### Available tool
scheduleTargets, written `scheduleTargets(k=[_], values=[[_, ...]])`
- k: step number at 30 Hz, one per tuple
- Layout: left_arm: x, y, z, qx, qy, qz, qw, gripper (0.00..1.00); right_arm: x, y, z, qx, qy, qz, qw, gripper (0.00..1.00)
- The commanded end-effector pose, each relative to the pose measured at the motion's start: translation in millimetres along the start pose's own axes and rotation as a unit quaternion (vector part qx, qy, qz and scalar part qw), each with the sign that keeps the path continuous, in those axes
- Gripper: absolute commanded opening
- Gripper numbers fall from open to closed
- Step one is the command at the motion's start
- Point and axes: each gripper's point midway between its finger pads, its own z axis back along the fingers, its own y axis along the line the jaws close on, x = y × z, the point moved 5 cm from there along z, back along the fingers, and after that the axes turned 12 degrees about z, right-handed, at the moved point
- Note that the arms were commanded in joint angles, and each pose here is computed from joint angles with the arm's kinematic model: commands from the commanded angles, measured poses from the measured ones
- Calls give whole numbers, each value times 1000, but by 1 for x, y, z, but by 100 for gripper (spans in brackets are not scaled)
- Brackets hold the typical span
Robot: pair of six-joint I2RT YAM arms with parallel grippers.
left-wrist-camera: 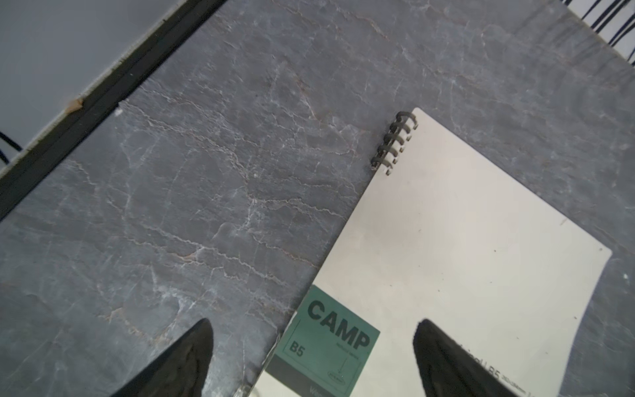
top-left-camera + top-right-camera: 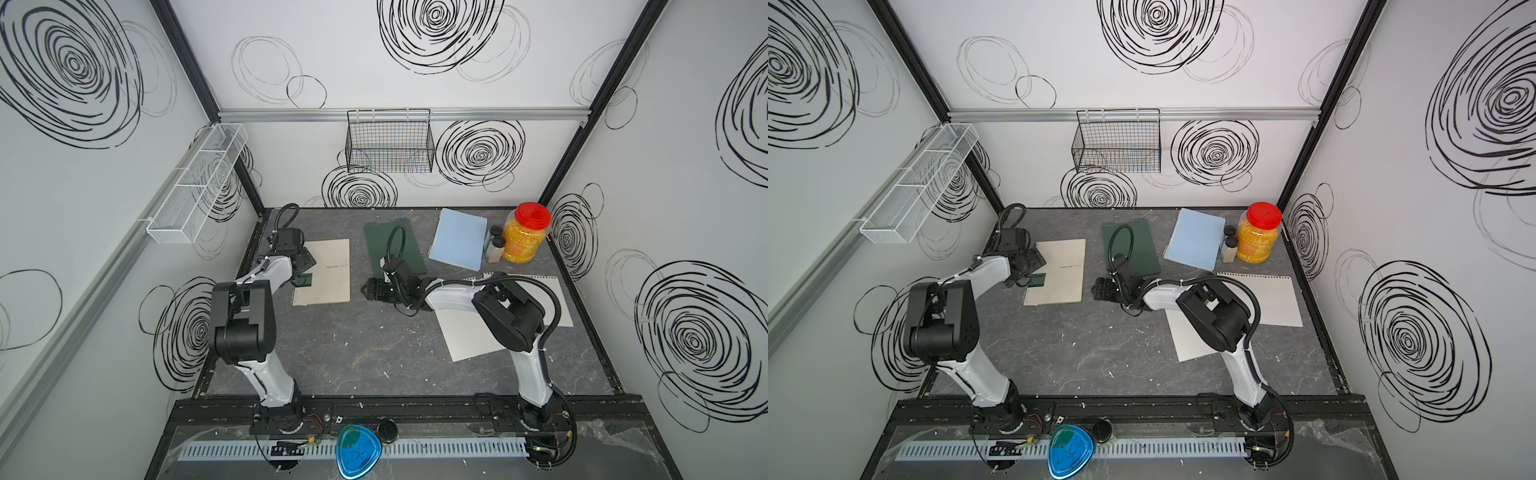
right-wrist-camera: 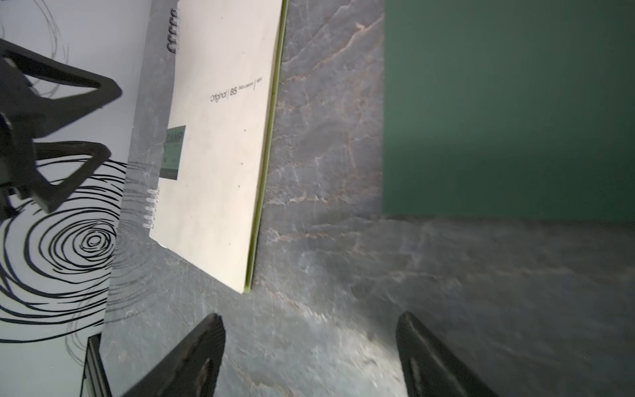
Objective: Tear off pages from different notebooks
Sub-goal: Move the notebook to the center of the board.
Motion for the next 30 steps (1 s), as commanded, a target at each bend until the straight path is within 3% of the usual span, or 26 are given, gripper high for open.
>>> scheduleTargets(k=[1, 11, 19, 30], values=[[-4, -2, -7, -3, 24, 16, 1000, 94, -17, -8, -21, 11, 47, -16, 999, 79], [-33, 10, -32, -5, 89, 48, 995, 95, -35, -4, -57, 45, 85, -40, 995, 77], [-51, 21, -33, -5, 113, 50, 992, 97, -47, 18, -67, 61, 95, -29, 993, 77], [-102, 23, 6, -80, 161, 2, 984, 98, -69, 39, -58, 78, 102, -21, 991, 75]])
